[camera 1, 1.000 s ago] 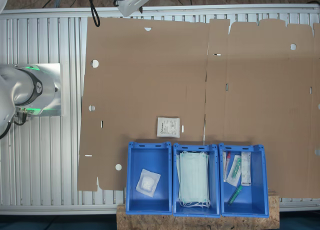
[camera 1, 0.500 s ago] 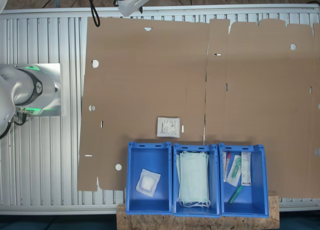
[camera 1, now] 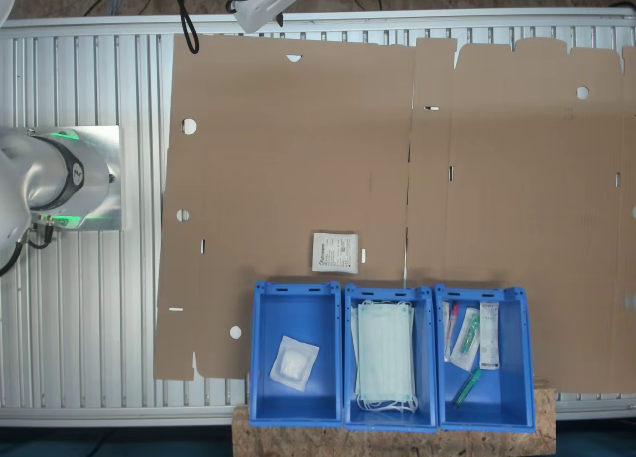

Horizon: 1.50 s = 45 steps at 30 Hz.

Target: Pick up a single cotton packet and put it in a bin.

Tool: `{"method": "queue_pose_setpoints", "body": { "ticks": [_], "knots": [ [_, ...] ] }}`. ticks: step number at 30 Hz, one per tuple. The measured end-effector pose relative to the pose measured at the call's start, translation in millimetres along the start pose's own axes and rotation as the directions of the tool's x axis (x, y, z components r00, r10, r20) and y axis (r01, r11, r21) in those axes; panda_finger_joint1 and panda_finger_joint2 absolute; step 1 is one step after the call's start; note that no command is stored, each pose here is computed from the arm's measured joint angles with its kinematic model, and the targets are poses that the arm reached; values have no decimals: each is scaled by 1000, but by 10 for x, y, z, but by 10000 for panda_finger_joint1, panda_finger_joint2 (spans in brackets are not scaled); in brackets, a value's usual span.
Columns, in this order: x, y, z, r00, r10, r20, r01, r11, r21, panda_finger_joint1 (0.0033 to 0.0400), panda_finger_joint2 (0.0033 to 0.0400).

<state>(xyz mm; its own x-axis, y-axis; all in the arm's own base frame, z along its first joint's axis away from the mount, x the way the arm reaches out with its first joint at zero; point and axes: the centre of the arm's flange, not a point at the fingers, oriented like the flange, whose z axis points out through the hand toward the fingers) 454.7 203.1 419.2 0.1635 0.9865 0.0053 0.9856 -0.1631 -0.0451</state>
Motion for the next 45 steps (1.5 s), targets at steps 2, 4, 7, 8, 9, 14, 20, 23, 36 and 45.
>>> {"method": "queue_pose_setpoints", "body": {
  "ticks": [2, 4, 7, 8, 9, 14, 20, 23, 36, 45],
  "knots": [
    [0, 0, 0, 1000, 0, 0, 0, 1000, 0, 400, 400],
    [0, 0, 0, 1000, 0, 0, 0, 1000, 0, 400, 400],
    [0, 0, 0, 1000, 0, 0, 0, 1000, 0, 400, 400],
    [0, 0, 0, 1000, 0, 0, 0, 1000, 0, 400, 400],
    [0, 0, 0, 1000, 0, 0, 0, 1000, 0, 400, 400],
    [-2, 1, 0, 1000, 0, 0, 0, 1000, 0, 400, 400],
    [-47, 31, -1, 1000, 11, -1, -11, 1000, 1, 400, 400],
    [-115, 74, -3, 1000, 27, -3, -27, 1000, 1, 400, 400],
    [-823, 475, -16, 986, 169, -2, -169, 985, -26, 400, 400],
    [-1242, 698, 53, 973, 229, 26, -226, 972, -67, 400, 400]
  ]
}}
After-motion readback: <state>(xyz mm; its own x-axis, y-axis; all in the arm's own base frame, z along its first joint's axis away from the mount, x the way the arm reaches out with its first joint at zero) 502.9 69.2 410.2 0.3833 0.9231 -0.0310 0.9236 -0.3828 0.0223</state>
